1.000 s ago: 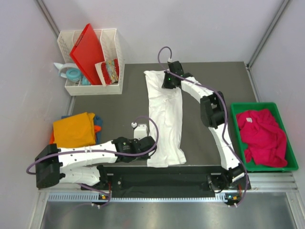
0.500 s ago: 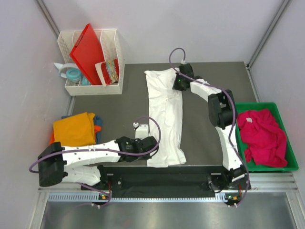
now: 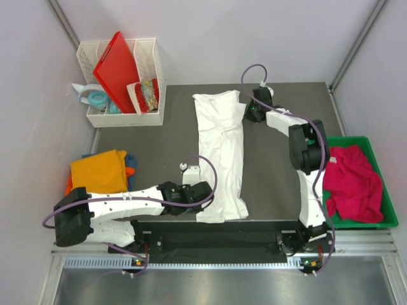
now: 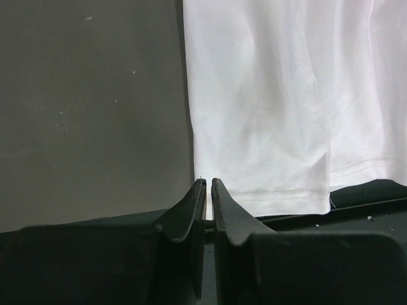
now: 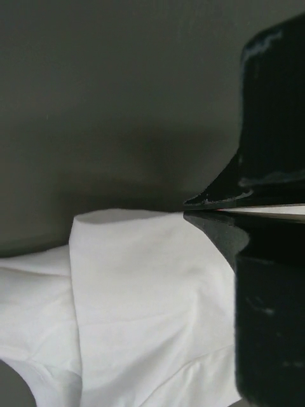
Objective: Fold and stack the t-shirts
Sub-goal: Rotate the tshirt 90 degrees
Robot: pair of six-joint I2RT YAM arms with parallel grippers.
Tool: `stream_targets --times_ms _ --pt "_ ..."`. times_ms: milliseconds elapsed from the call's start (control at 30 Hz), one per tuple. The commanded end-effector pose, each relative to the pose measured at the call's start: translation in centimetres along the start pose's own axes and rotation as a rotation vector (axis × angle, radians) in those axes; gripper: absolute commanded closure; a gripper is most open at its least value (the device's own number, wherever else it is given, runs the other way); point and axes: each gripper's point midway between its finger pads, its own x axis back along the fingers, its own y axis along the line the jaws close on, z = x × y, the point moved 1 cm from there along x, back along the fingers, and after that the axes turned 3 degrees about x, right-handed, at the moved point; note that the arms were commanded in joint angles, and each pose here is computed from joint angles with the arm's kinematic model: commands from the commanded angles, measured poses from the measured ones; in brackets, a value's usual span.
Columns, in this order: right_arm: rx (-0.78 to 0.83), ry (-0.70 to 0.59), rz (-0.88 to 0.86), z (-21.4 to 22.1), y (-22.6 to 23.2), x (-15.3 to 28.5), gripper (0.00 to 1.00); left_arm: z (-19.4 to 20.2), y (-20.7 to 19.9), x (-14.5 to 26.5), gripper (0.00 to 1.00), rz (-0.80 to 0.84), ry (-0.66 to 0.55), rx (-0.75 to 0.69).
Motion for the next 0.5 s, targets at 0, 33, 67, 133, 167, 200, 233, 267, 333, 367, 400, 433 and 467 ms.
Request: stream_targets --times_ms 0,33,67,133,167,200,233,267,333,367,400,433,467 --pt "-0.024 -0.197 -0.007 -6.6 0.9 5.0 1.00 -1.3 -1.8 0.7 0.87 0.053 -0.040 0.028" --pt "0.035 -0.195 -0.003 -6.1 1.0 5.7 1.00 -1.4 -1.8 0.7 0.87 0.051 -0.044 0.026" --pt "0.069 -0.209 -0.016 -6.3 1.6 6.7 1.00 -1.6 -1.5 0.8 0.87 0.039 -0.054 0.025" --pt "0.142 -0.229 -0.043 -5.7 3.1 10.0 0.84 -2.2 -1.5 1.0 0.87 0.030 -0.073 0.033" --pt "0.152 -0.247 -0.056 -5.5 3.6 11.4 0.77 -2.6 -1.3 1.1 0.87 0.019 -0.096 0.032" --pt "0.163 -0.301 -0.089 -6.2 5.2 14.7 0.69 -2.8 -1.2 1.1 0.87 0.018 -0.106 0.031" --pt "0.187 -0.285 -0.087 -4.7 5.0 15.6 0.53 -3.0 -1.2 1.2 0.86 0.019 -0.117 0.031" --pt "0.204 -0.258 -0.076 -3.6 5.0 16.7 0.48 -3.2 -1.2 1.2 0.87 0.022 -0.127 0.027" --pt "0.210 -0.210 -0.110 -1.2 6.1 19.3 0.46 -3.2 -1.4 0.9 0.86 0.032 -0.133 0.024" --pt "0.216 -0.166 -0.126 0.5 6.2 19.9 0.47 -3.1 -1.4 0.6 0.86 0.029 -0.130 0.022" --pt "0.225 -0.154 -0.178 1.9 7.5 21.7 0.48 -3.1 -1.8 0.4 0.86 0.044 -0.132 0.026" --pt "0.209 -0.098 -0.166 4.6 6.5 21.6 0.52 -2.7 -1.7 0.0 0.86 0.041 -0.126 0.022" --pt "0.206 -0.071 -0.172 6.1 6.4 22.1 0.57 -2.4 -1.8 -0.4 0.87 0.037 -0.116 0.019"
